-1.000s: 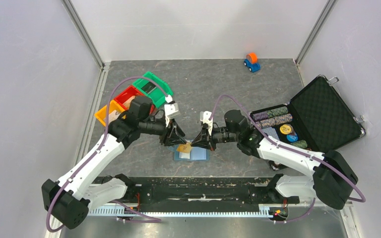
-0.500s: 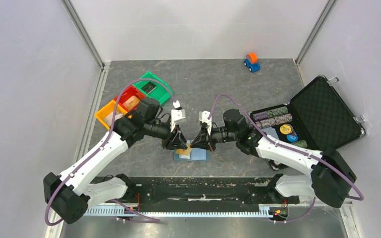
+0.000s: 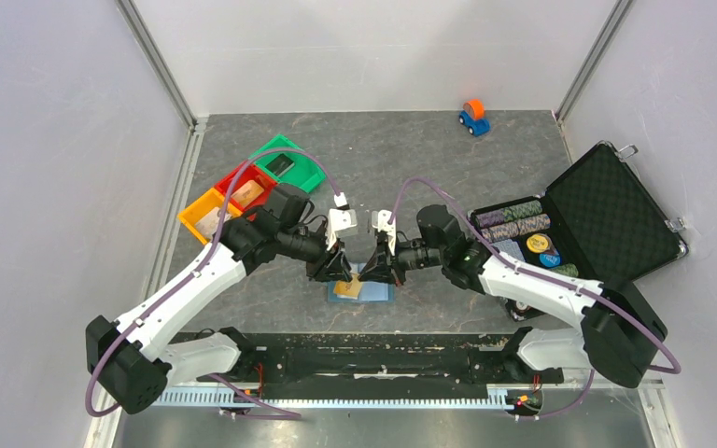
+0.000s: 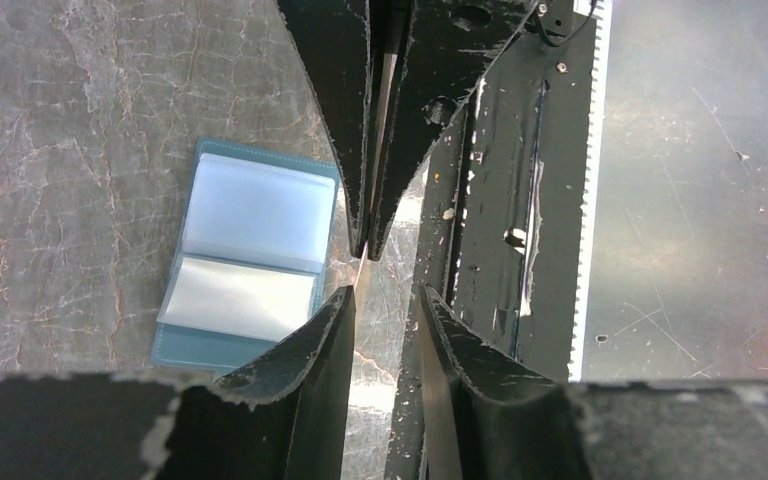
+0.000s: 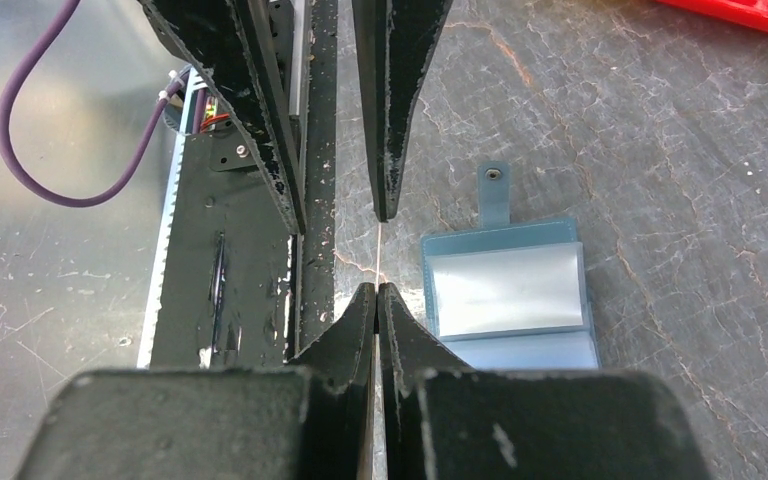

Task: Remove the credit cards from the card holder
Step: Place the credit card in the storage box.

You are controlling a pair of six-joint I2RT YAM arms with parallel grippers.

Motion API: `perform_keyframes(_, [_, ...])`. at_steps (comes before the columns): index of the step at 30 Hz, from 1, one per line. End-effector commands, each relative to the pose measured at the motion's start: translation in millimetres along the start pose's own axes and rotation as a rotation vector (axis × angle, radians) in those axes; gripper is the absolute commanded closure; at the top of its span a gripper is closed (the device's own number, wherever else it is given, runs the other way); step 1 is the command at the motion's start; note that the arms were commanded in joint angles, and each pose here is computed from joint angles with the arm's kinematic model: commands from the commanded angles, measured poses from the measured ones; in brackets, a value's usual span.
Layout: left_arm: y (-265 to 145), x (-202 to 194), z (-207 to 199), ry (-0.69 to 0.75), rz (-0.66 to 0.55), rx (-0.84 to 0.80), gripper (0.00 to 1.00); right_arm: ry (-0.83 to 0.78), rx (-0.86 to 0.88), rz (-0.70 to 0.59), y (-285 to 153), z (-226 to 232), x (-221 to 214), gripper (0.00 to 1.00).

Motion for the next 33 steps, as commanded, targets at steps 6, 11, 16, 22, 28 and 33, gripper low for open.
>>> perform_keyframes(6, [-4, 6, 4, 0.062, 0.006, 0.035, 0.65, -0.027, 0.038, -0.048, 4, -3, 23, 1.0])
perform_keyframes(11, [-3, 3, 7, 0.052, 0.022, 0.049, 0.68, -0.029, 0.034, -0.05, 5, -4, 25, 1.0])
perform_keyframes(16, [-5, 3, 11, 0.053, 0.027, 0.081, 0.62, -0.032, 0.049, -0.051, 5, -2, 24, 1.0])
perform_keyframes(22, [-5, 6, 16, 0.046, 0.029, 0.111, 0.6, -0.041, 0.047, -0.048, 4, -2, 22, 1.0])
perform_keyframes(28, [-7, 9, 15, 0.043, 0.013, 0.116, 0.59, -0.049, 0.043, -0.05, 3, -2, 23, 1.0])
perform_keyframes(33, [-6, 4, 16, 0.029, 0.024, 0.124, 0.59, -0.062, 0.038, -0.057, 0, 0, 26, 1.0])
Point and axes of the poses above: each gripper's point midway between its finger pads, its own y axis out along the fingers, its own z axis along the line the jaws close on, x = y × z, the point moved 3 cm from there along -y, back along the fingers, and after that the axes turned 10 degrees about -y, right-handed, at the moved point
